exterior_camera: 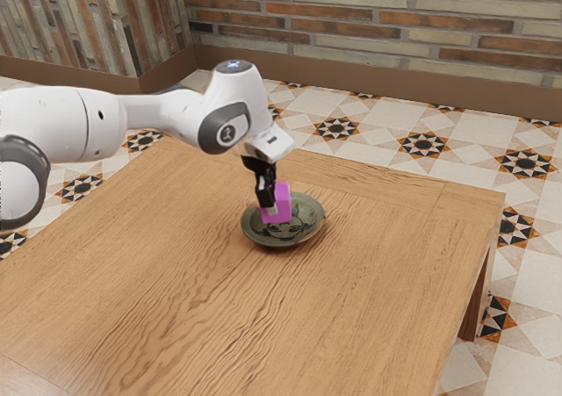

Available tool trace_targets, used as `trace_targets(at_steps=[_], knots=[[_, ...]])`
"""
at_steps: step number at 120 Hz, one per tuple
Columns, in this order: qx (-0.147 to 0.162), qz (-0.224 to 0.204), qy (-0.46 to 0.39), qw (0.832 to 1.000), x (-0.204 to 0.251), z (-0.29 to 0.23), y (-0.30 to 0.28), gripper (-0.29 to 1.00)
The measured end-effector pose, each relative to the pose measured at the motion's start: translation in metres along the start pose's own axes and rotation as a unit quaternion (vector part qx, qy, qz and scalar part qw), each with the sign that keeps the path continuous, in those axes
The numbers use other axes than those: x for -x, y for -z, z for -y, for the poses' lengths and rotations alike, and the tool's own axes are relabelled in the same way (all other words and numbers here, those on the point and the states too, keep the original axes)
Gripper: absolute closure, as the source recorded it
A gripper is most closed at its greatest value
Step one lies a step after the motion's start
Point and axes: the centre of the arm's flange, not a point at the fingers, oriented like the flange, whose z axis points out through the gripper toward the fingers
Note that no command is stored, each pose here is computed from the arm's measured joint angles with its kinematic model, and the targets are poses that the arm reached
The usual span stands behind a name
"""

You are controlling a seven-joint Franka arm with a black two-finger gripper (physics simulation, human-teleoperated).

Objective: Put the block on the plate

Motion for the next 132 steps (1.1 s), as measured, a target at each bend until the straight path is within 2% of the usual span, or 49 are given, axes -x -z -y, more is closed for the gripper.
trace_targets(at_steps=[41, 60, 81, 93, 132], knots=[[-0.001, -0.007, 0.009, 1.000, 0.000, 0.017, -0.027, 0.29], [-0.002, -0.005, 0.006, 1.000, -0.004, 0.015, -0.026, 0.14], [-0.003, 0.007, 0.005, 1.000, -0.005, 0.012, -0.015, 0.06], [-0.008, 0.016, 0.006, 1.000, -0.006, 0.011, 0.002, 0.04], [-0.037, 0.049, 0.018, 0.998, -0.019, -0.017, 0.108, 0.01]])
